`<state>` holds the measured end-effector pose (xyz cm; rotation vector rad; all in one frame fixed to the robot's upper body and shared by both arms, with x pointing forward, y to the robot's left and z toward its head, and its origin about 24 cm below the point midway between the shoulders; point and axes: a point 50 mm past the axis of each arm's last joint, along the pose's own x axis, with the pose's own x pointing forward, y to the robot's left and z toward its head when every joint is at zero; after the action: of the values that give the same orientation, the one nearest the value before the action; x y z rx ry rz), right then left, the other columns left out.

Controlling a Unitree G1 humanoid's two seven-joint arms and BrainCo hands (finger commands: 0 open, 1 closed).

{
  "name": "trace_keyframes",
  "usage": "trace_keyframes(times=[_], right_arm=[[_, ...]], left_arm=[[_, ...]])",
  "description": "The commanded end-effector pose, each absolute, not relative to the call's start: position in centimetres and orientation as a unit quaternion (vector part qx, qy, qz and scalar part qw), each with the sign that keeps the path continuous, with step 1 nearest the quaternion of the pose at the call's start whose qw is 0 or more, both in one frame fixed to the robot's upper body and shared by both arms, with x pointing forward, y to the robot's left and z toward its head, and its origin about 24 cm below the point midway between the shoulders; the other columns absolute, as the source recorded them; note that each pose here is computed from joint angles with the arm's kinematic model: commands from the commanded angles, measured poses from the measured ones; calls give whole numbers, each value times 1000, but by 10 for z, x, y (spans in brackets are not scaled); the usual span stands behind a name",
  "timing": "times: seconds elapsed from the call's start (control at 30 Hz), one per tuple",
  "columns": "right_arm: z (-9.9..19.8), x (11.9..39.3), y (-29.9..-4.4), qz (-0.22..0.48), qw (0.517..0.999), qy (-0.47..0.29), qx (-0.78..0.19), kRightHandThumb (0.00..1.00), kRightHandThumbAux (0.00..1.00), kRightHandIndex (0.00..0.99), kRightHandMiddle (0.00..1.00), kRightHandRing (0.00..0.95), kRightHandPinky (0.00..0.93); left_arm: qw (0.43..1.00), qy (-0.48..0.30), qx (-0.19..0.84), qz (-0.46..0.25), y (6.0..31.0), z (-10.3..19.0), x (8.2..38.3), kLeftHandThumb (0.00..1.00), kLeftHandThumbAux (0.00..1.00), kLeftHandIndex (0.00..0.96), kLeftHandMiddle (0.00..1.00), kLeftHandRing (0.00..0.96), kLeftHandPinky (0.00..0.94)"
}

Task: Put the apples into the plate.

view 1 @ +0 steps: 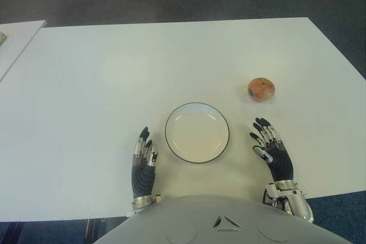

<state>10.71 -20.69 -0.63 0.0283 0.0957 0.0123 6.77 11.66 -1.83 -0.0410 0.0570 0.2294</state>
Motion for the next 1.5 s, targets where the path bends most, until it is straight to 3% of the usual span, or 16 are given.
trace_keyframes(times=[0.03,0.7,0.97,1.2,1.5], right_arm=[[-15,101,-210,6,996,85,12,236,647,37,51,34,42],[-6,108,-212,26,997,66,16,278,642,30,45,29,37],[4,114,-215,36,998,53,8,246,630,22,35,24,34],[37,137,-218,54,998,2,-13,254,598,60,56,39,47],[67,168,-235,74,993,-64,-66,361,574,116,77,44,54]], left_arm=[[989,59,-40,126,108,-26,69,86,399,100,64,40,61],[991,58,-28,120,108,-26,68,79,394,104,82,71,116],[990,60,-37,125,107,-25,69,85,401,106,91,78,112],[990,59,-29,125,107,-25,69,88,394,105,89,74,108],[990,61,-31,122,106,-25,70,86,373,120,95,78,115]])
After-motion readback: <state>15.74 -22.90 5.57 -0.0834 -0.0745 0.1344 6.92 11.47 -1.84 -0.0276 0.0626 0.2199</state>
